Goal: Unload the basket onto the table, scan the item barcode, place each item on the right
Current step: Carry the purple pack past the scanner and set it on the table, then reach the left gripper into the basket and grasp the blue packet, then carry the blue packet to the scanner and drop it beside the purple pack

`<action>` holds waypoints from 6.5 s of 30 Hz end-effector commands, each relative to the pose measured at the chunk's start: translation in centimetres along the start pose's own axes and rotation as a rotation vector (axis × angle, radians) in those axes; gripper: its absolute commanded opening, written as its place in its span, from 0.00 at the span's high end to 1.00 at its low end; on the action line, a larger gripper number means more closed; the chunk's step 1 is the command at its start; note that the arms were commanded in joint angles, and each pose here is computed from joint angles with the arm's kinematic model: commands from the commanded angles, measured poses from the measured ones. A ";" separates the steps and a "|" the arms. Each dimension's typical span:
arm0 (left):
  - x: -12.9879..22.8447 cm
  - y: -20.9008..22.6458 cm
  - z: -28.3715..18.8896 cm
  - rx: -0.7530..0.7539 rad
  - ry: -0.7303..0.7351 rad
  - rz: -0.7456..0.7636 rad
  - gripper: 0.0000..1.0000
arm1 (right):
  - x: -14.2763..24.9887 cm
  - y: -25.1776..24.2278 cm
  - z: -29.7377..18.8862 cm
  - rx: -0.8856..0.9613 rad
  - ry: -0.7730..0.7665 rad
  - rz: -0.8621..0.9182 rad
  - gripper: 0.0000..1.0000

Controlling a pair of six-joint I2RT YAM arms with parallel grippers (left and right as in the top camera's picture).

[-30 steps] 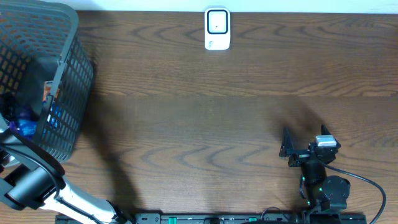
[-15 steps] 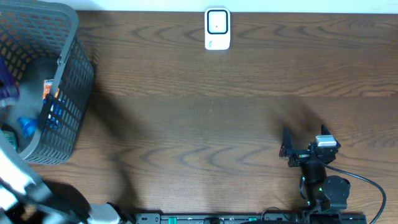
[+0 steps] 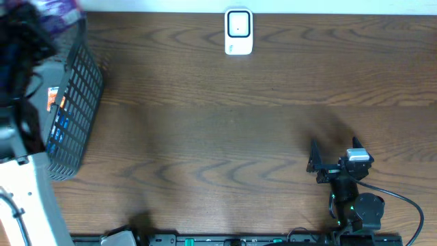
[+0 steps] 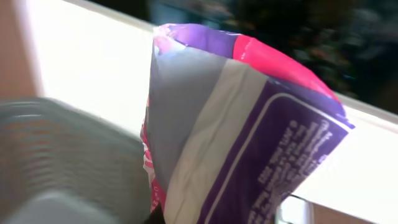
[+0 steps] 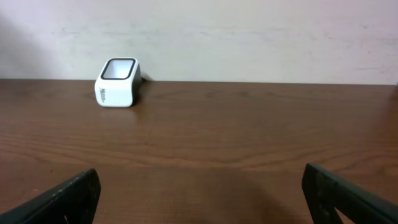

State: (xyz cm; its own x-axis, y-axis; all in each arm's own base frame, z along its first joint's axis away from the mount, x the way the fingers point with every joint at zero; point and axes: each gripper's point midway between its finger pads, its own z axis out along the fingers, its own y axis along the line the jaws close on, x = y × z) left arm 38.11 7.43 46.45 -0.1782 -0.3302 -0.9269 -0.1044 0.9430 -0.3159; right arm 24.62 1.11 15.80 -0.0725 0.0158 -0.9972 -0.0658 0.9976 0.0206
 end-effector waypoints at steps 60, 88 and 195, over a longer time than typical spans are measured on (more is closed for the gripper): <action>5.0 8.4 4.3 -0.524 0.120 0.018 0.23 | 0.1 0.1 0.0 -0.004 0.000 0.013 0.01; 28.7 28.5 -1.2 -0.908 1.211 0.016 0.02 | 0.1 0.1 0.0 -0.004 0.001 0.013 0.01; 8.1 3.1 6.6 -0.466 0.155 -0.181 0.12 | 0.1 0.1 0.0 -0.003 0.000 0.013 0.01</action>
State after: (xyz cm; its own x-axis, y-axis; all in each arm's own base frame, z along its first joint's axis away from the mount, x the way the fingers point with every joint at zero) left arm 44.65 1.27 35.13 -0.3526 -0.5269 -0.7734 -0.4404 0.8226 -0.3597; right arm 24.62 1.09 15.78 -0.0729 0.0162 -0.9972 -0.0642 0.9977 0.0209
